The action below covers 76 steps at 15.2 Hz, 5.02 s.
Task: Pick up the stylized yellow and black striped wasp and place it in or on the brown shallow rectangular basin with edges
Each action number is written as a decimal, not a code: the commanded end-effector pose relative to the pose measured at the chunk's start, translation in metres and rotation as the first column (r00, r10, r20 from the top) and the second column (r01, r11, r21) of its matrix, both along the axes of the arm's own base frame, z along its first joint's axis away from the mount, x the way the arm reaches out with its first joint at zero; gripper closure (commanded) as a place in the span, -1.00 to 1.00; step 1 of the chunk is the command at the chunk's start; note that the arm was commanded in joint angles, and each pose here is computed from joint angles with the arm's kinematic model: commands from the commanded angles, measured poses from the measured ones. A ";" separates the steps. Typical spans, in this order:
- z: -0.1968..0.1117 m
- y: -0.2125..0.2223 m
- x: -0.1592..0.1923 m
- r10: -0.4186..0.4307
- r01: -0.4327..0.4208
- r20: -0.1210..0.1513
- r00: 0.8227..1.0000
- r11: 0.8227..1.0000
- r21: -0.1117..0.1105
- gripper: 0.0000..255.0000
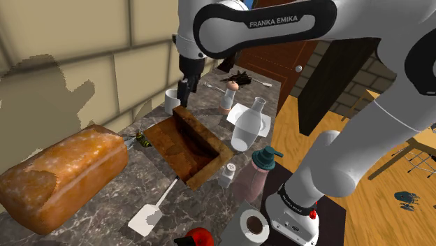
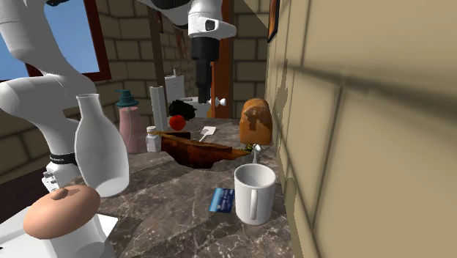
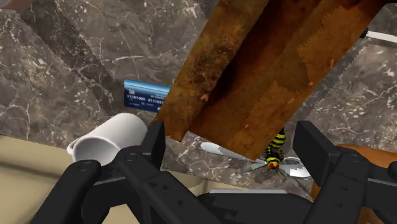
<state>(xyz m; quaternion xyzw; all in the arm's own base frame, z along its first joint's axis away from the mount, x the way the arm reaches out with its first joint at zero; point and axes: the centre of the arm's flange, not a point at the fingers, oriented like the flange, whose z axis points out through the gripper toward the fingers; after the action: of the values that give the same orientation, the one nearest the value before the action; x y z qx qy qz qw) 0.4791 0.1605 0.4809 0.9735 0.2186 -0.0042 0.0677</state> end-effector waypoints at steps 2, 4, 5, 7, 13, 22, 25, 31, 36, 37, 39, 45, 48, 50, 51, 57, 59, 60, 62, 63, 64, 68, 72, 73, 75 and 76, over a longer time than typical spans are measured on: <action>-0.029 0.028 0.015 0.055 -0.056 -0.017 0.998 0.998 -0.028 -1.00; -0.048 0.047 0.026 0.091 -0.092 -0.029 0.995 0.995 -0.046 -1.00; -0.058 0.056 0.031 0.108 -0.110 -0.035 0.994 0.992 -0.055 -1.00; -0.078 0.075 0.041 0.143 -0.146 -0.048 0.989 0.987 -0.072 -1.00; -0.139 0.130 0.064 0.245 -0.255 -0.090 0.965 0.960 -0.121 -1.00; -0.197 0.145 0.071 0.287 -0.301 -0.110 0.952 0.943 -0.140 -1.00; -0.205 0.143 0.071 0.287 -0.301 -0.110 0.952 0.943 -0.140 -1.00; -0.205 0.143 0.071 0.287 -0.301 -0.110 0.952 0.943 -0.140 -1.00; -0.208 0.142 0.072 0.287 -0.301 -0.110 0.952 0.943 -0.140 1.00; -0.209 0.143 0.071 0.287 -0.301 -0.110 0.952 0.943 -0.140 1.00; -0.211 0.142 0.069 0.287 -0.301 -0.110 0.952 0.943 -0.140 1.00; -0.184 0.143 0.071 0.287 -0.301 -0.110 0.952 0.943 -0.140 1.00; -0.168 0.143 0.071 0.287 -0.301 -0.110 0.952 0.943 -0.140 1.00; -0.158 0.143 0.071 0.287 -0.301 -0.110 0.952 0.943 -0.140 1.00; -0.152 0.143 0.071 0.287 -0.301 -0.110 0.952 0.943 -0.140 1.00; -0.121 0.143 0.071 0.287 -0.301 -0.110 0.952 0.943 -0.140 1.00; -0.110 0.143 0.071 0.287 -0.301 -0.110 0.952 0.943 -0.140 1.00; -0.105 0.143 0.071 0.287 -0.301 -0.110 0.952 0.943 -0.140 1.00; -0.094 0.143 0.071 0.287 -0.301 -0.110 0.952 0.943 -0.140 1.00; -0.089 0.143 0.071 0.287 -0.301 -0.110 0.952 0.943 -0.140 1.00; -0.084 0.143 0.071 0.287 -0.301 -0.110 0.952 0.943 -0.140 1.00; -0.063 0.143 0.071 0.287 -0.301 -0.110 0.952 0.943 -0.140 1.00; -0.042 0.143 0.071 0.287 -0.301 -0.110 0.952 0.943 -0.140 1.00; -0.036 0.143 0.071 0.287 -0.301 -0.110 0.952 0.943 -0.140 1.00; -0.033 0.135 0.061 0.287 -0.301 -0.110 0.952 0.943 -0.140 1.00; -0.033 0.126 0.050 0.287 -0.301 -0.110 0.952 0.943 -0.140 1.00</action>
<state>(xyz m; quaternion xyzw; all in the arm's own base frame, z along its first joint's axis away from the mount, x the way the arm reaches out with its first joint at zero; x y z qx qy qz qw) 0.5382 0.2929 0.4476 0.9206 0.3632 -0.0537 0.1332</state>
